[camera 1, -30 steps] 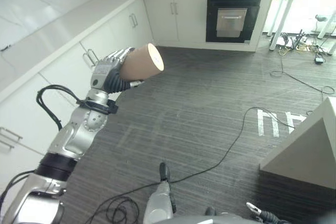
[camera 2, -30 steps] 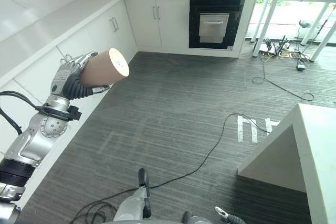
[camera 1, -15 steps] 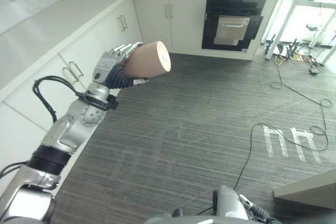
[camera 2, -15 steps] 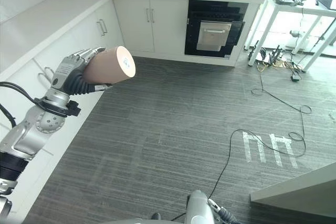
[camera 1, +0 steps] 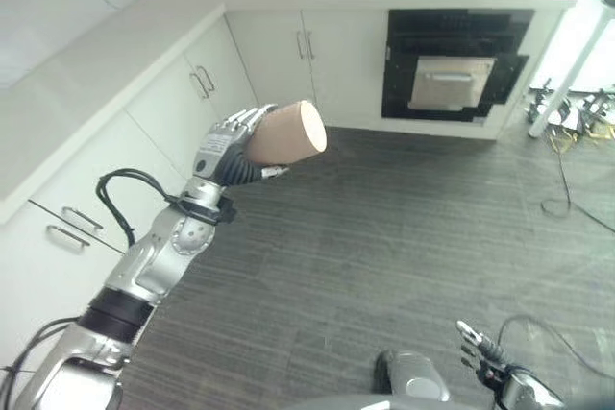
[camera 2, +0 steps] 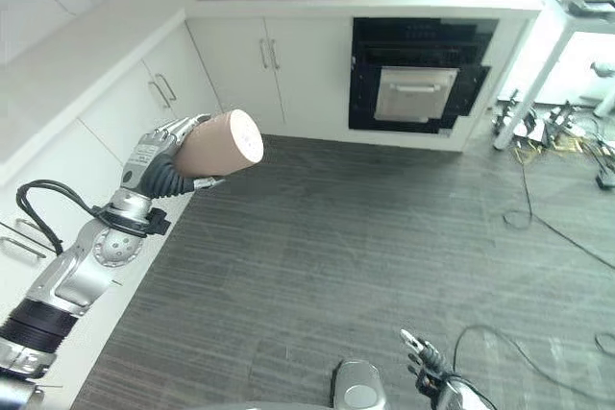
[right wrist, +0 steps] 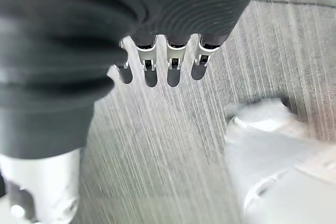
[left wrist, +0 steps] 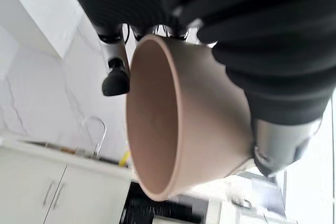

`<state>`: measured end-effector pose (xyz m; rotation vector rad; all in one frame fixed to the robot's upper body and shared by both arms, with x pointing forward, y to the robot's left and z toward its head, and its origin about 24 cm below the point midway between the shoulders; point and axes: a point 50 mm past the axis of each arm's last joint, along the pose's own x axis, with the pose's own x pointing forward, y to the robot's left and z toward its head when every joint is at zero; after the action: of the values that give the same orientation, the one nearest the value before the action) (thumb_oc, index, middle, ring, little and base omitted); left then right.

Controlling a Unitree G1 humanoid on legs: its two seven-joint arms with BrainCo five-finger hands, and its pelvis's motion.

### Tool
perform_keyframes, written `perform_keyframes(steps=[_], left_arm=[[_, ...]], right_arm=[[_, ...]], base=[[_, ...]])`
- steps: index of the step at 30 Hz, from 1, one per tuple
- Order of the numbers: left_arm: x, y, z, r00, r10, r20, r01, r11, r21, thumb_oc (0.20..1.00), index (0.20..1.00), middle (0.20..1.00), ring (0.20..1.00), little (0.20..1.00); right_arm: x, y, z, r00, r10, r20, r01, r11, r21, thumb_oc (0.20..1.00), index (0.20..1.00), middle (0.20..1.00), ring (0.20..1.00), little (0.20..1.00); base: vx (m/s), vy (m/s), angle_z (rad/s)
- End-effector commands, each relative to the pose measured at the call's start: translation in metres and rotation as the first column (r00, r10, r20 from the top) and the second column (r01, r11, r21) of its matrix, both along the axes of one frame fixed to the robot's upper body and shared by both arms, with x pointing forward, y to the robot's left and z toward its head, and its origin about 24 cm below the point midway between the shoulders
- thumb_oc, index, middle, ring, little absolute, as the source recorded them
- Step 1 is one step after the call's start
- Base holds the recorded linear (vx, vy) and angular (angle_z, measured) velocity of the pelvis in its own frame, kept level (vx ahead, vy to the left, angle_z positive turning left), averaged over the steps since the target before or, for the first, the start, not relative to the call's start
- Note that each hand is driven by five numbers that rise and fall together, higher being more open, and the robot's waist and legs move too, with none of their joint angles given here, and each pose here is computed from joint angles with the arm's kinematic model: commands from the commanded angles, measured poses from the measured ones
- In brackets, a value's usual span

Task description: Place the dishes in the dishwasher.

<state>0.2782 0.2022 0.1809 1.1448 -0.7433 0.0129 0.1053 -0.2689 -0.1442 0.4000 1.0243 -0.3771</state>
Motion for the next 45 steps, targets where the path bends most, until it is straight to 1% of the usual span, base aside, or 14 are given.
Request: perform_keyframes(steps=[1,8,12,14,16,17,20,23,26,29,33,34,41,45], left_arm=[[0.005,0.025,0.04,0.991,0.066,0.119,-0.065,0.998,-0.012,0.2,0.2,0.2,0.2,0.2],[0.002,0.036,0.026,0.984,0.14,0.112,-0.137,0.99,-0.039,0.2,0.2,0.2,0.2,0.2],[-0.001,0.033,0.028,0.99,0.09,0.107,-0.09,0.996,-0.001,0.2,0.2,0.2,0.2,0.2],[0.0,0.032,0.029,0.993,0.071,0.097,-0.073,0.997,0.018,0.2,0.2,0.2,0.2,0.2],[0.0,0.031,0.028,0.994,0.071,0.088,-0.073,0.997,0.022,0.2,0.2,0.2,0.2,0.2],[0.001,0.034,0.023,0.994,0.084,0.074,-0.085,0.996,0.019,0.2,0.2,0.2,0.2,0.2],[0.002,0.033,0.026,0.991,0.089,0.097,-0.092,0.995,0.026,0.2,0.2,0.2,0.2,0.2],[0.004,0.033,0.029,0.988,0.096,0.121,-0.1,0.995,0.023,0.2,0.2,0.2,0.2,0.2],[0.001,0.037,0.024,0.984,0.129,0.121,-0.132,0.991,0.015,0.2,0.2,0.2,0.2,0.2],[-0.002,0.025,0.018,0.988,0.111,0.105,-0.11,0.994,-0.018,0.2,0.2,0.2,0.2,0.2],[-0.001,0.008,0.02,0.993,0.046,0.108,-0.043,0.999,-0.028,0.2,0.2,0.2,0.2,0.2],[0.0,0.009,0.022,0.993,0.045,0.106,-0.042,0.999,-0.032,0.2,0.2,0.2,0.2,0.2],[0.004,0.006,0.02,0.994,0.034,0.102,-0.03,0.999,-0.041,0.2,0.2,0.2,0.2,0.2],[0.005,0.008,0.021,0.995,0.033,0.098,-0.028,0.998,-0.054,0.2,0.2,0.2,0.2,0.2]], right_arm=[[0.002,0.0,0.003,0.998,0.067,0.015,-0.067,0.998,0.005,1.0,1.0,1.0,1.0,1.0],[0.003,0.012,-0.004,0.987,0.153,-0.052,-0.153,0.988,-0.001,1.0,1.0,1.0,1.0,1.0],[0.0,0.02,-0.006,0.99,0.134,-0.038,-0.134,0.991,0.001,1.0,1.0,1.0,1.0,1.0],[-0.001,0.027,-0.007,0.995,0.092,-0.023,-0.092,0.996,0.0,1.0,1.0,1.0,1.0,1.0],[-0.001,0.029,-0.008,0.995,0.099,-0.023,-0.099,0.995,-0.017,1.0,1.0,1.0,1.0,1.0],[0.003,0.031,-0.006,0.979,0.203,-0.01,-0.203,0.975,-0.093,1.0,1.0,1.0,1.0,1.0],[0.016,0.03,0.0,0.973,0.228,0.036,-0.221,0.966,-0.131,1.0,1.0,1.0,1.0,1.0],[0.024,0.027,0.002,0.971,0.235,0.049,-0.227,0.966,-0.126,1.0,1.0,1.0,1.0,1.0],[0.025,0.027,0.002,0.953,0.3,0.041,-0.293,0.948,-0.124,1.0,1.0,1.0,1.0,1.0],[0.031,0.024,0.006,0.959,0.28,0.049,-0.271,0.953,-0.138,1.0,1.0,1.0,1.0,1.0],[0.026,0.001,0.011,0.979,0.196,0.064,-0.183,0.97,-0.162,1.0,1.0,1.0,1.0,1.0],[0.027,-0.001,0.012,0.979,0.194,0.061,-0.182,0.969,-0.169,1.0,1.0,1.0,1.0,1.0],[0.026,0.014,0.006,0.983,0.173,0.056,-0.167,0.98,-0.107,1.0,1.0,1.0,1.0,1.0],[0.018,0.016,0.003,0.983,0.18,0.033,-0.175,0.978,-0.116,1.0,1.0,1.0,1.0,1.0]], base=[[0.58,0.083,-1.34],[0.52,0.148,-1.31],[0.35,0.117,-1.49],[0.27,0.082,0.13],[0.22,0.005,0.79],[0.23,-0.106,0.48],[0.21,-0.3,0.25],[0.26,-0.564,0.53],[0.25,-0.61,0.29],[0.15,-0.597,0.54],[0.06,-0.412,0.92],[0.11,-0.218,0.09],[0.14,0.059,-0.41],[0.11,0.144,-0.58]])
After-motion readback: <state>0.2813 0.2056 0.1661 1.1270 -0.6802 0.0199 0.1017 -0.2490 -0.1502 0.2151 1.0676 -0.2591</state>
